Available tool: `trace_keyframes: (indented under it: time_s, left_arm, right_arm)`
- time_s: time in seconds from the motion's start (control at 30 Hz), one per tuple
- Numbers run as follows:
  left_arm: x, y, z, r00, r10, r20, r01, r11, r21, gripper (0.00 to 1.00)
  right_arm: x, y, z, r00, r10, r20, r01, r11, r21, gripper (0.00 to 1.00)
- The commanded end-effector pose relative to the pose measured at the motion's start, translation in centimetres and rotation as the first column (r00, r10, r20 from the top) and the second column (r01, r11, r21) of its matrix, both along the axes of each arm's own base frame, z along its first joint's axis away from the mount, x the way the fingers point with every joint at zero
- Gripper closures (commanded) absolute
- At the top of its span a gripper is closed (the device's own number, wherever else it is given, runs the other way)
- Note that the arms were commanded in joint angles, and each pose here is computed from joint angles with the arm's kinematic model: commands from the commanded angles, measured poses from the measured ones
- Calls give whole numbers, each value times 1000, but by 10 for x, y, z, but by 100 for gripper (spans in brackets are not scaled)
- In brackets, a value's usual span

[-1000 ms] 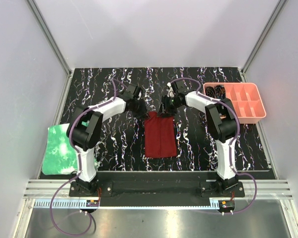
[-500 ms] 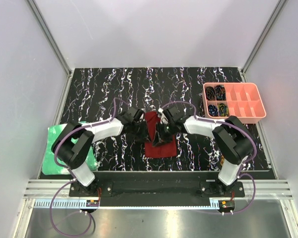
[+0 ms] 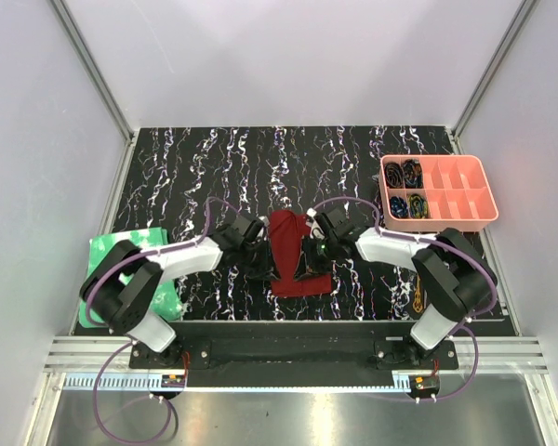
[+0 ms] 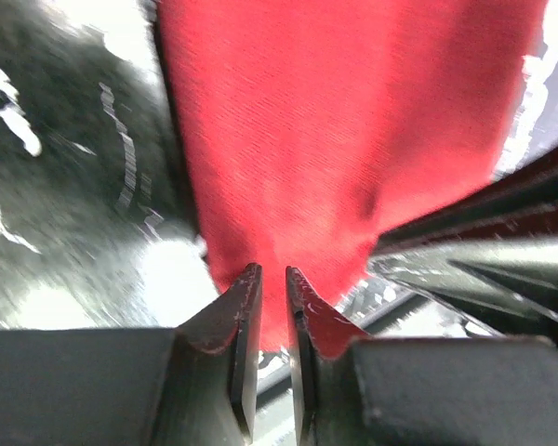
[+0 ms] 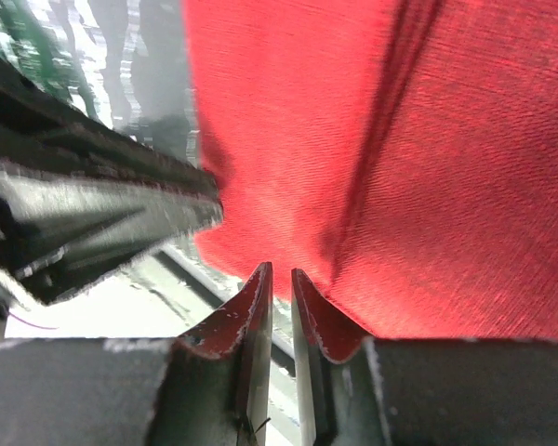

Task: Fold the napkin into a case and place the utensils inside
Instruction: Smooth out the 2/3-rectangle-folded napkin at the center of the board.

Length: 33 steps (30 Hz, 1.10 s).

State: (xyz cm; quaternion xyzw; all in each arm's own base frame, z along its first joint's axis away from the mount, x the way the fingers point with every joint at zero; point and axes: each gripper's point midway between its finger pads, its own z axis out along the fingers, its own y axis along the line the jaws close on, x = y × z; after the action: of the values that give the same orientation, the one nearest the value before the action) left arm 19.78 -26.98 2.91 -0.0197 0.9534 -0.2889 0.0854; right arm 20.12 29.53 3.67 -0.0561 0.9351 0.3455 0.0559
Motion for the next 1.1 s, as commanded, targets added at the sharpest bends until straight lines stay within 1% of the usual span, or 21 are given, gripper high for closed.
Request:
trace_keyframes:
  time_s: [0.0, 0.07, 0.17, 0.2, 0.3, 0.37, 0.47, 0.6, 0.67, 0.7, 0.73, 0.77, 0.8, 0.83, 0.87, 0.93, 0.97, 1.0, 1.07]
  left_arm:
    - [-2, -15, 38, 999, -8, 52, 14, 993, -117, 80]
    - [-6, -17, 38, 999, -15, 52, 22, 992, -127, 79]
    - [-17, -13, 16, 1000, -17, -2, 16, 993, -118, 80]
    - [-19, -15, 13, 1000, -22, -10, 20, 991, -134, 81]
    - [-31, -8, -8, 999, -26, -44, 22, 995, -99, 81]
    - [-38, -2, -16, 998, -30, -55, 25, 997, -78, 82]
    - [-39, -1, -11, 999, -42, -34, 39, 996, -83, 82]
    - [-35, -3, 8, 999, -39, -2, 38, 994, -103, 80]
    - [-32, -3, 19, 999, -27, 30, 31, 993, -113, 79]
    - [-32, -2, 20, 999, -26, 31, 29, 993, -111, 78]
    - [-30, -3, 22, 999, -27, 39, 31, 994, -108, 77]
    - [-31, -2, 18, 999, -30, 31, 33, 995, -99, 77]
    - [-32, -2, 15, 999, -33, 24, 35, 995, -96, 77]
    - [-34, -1, 11, 999, -35, 12, 36, 995, -91, 77]
    - [-36, -2, 5, 999, -39, 0, 39, 995, -93, 77]
    - [-41, 3, -8, 999, -34, -24, 32, 996, -79, 77]
    - [-41, 3, -12, 999, -33, -23, 31, 997, -76, 78]
    - [-43, 6, -19, 999, -36, -38, 34, 998, -60, 78]
    - [-45, 8, -25, 998, -36, -45, 34, 998, -52, 79]
  right_arm:
    - [6, 12, 33, 999, -11, 52, 6, 996, 86, 78]
    - [5, 12, 30, 999, -14, 44, 10, 996, 89, 78]
    - [4, 6, 10, 999, -31, 21, 31, 999, 39, 78]
    - [2, 4, 4, 999, -36, 6, 36, 999, 29, 78]
    - [1, 0, -8, 998, -57, -9, 57, 998, 7, 78]
    - [1, -1, -8, 998, -64, -6, 64, 998, 0, 78]
    - [7, 7, 6, 999, -50, 8, 49, 998, 34, 78]
    - [28, 23, 36, 996, -45, 83, 38, 996, 78, 78]
    - [35, 29, 40, 996, -36, 88, 28, 996, 87, 77]
    - [45, 38, 50, 993, -33, 113, 20, 994, 108, 77]
    - [50, 41, 44, 994, -28, 105, 18, 995, 98, 76]
    - [61, 50, 52, 991, -32, 127, 17, 993, 114, 75]
    - [65, 54, 42, 994, -23, 108, 11, 994, 104, 75]
    - [70, 60, 43, 994, -15, 108, 2, 994, 113, 75]
    - [81, 70, 53, 992, -10, 129, -8, 990, 138, 75]
    - [91, 76, 42, 993, -6, 115, -10, 991, 133, 75]
    - [101, 82, 48, 991, -10, 135, -10, 989, 146, 75]
    - [106, 84, 37, 993, -6, 117, -11, 990, 139, 75]
    - [120, 88, 42, 993, 1, 120, -22, 984, 175, 75]
